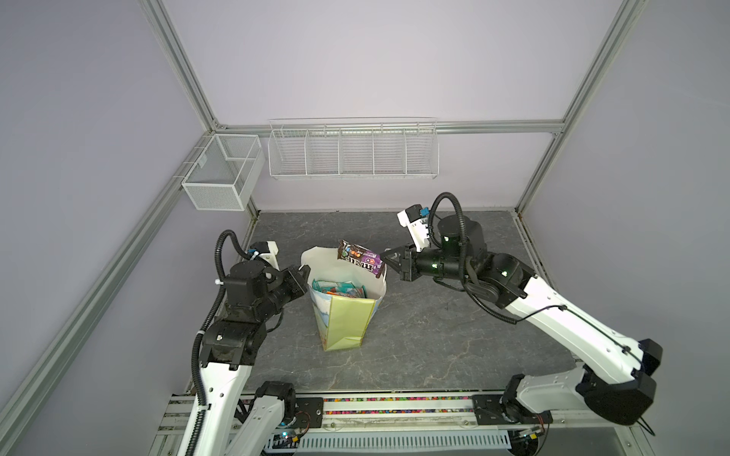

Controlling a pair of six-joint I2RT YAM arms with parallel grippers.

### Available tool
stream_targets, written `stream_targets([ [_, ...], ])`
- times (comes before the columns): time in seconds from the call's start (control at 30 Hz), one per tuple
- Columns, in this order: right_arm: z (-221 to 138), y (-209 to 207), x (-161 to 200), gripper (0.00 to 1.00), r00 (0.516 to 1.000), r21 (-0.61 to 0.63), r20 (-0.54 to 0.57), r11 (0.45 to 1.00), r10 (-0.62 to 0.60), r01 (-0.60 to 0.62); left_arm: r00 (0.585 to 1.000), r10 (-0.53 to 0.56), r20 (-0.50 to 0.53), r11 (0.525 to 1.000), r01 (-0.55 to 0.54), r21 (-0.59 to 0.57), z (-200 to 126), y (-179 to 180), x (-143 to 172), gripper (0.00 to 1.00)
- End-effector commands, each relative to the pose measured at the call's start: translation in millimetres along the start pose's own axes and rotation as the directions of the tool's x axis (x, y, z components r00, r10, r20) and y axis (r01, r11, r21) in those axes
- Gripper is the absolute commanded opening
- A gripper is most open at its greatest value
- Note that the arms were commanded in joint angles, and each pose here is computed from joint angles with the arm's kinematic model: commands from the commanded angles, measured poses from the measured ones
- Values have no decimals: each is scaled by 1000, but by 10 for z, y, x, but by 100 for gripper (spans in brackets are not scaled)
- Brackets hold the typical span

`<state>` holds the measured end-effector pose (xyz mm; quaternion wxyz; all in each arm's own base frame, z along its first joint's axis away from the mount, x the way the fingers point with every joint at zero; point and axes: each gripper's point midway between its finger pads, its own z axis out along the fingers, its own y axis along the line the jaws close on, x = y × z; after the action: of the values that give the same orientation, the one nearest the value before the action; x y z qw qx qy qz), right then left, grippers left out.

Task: Place the snacks into the paper bag
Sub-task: Place the snack in the paper bag.

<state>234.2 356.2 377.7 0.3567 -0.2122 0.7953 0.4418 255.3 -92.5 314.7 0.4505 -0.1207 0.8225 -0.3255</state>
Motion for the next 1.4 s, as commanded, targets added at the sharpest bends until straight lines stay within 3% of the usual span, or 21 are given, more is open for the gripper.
stream_targets([
  [0.0, 26, 96, -136, 7, 999, -21, 48, 1000, -3, 4, 998, 13, 61, 998, -17, 58, -64, -140, -127, 0],
  [1.37, 622, -100, 250, 7, 997, 38, -76, 999, 27, -24, 998, 35, 59, 998, -39, 59, -101, -171, -140, 0],
])
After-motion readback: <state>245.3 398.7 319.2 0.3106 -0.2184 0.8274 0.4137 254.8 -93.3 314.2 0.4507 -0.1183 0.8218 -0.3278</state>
